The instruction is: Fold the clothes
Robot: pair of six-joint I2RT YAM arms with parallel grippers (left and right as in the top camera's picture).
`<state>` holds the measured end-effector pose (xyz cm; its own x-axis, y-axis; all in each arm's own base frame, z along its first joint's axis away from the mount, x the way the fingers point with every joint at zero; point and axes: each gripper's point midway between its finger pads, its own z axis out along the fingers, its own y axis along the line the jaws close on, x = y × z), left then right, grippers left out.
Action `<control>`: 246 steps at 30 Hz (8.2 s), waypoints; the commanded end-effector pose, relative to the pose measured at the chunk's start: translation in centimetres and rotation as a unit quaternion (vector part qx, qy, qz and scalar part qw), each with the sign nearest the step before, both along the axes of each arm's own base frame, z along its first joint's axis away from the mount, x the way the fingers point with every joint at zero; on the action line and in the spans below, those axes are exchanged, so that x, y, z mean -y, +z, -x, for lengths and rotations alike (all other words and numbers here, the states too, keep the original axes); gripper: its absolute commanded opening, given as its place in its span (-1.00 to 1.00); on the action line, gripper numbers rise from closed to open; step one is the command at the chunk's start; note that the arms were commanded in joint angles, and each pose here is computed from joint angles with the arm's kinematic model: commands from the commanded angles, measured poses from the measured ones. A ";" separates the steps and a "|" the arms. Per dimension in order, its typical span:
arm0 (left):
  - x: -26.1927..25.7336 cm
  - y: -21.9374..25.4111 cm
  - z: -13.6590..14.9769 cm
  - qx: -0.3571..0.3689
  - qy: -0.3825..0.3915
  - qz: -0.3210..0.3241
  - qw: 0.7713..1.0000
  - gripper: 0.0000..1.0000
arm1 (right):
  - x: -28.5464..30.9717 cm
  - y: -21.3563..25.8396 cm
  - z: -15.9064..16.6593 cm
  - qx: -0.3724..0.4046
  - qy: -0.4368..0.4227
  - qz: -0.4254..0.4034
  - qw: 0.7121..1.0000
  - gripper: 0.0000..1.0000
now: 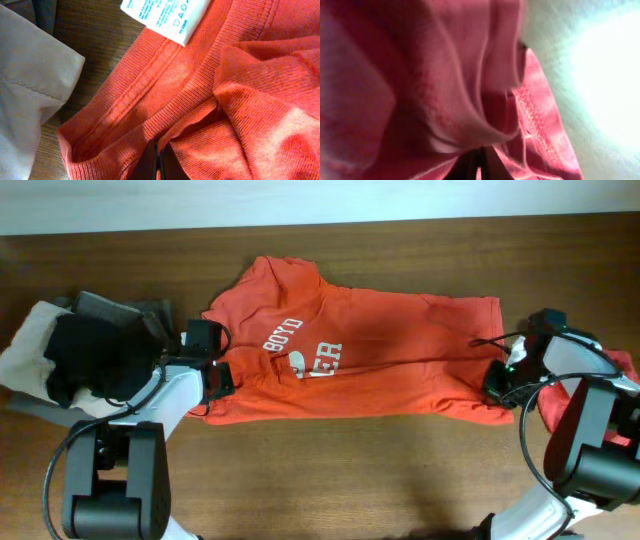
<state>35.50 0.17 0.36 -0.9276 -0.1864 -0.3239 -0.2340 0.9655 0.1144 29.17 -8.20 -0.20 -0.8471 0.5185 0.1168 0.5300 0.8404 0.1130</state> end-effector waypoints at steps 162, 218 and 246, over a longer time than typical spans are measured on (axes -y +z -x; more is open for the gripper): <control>12.2 8.9 -10.2 -0.091 -0.398 0.028 0.912 -0.44 | -13.3 18.1 -4.8 0.239 0.279 -0.124 0.922 0.55; 14.0 12.5 -22.8 0.088 -0.386 -0.041 0.917 -0.99 | -13.3 18.0 -4.3 0.227 0.277 -0.128 0.925 0.56; 13.5 11.4 -13.6 -0.091 -0.334 -0.067 0.936 -0.53 | -13.4 17.9 -4.2 0.226 0.277 -0.129 0.925 0.56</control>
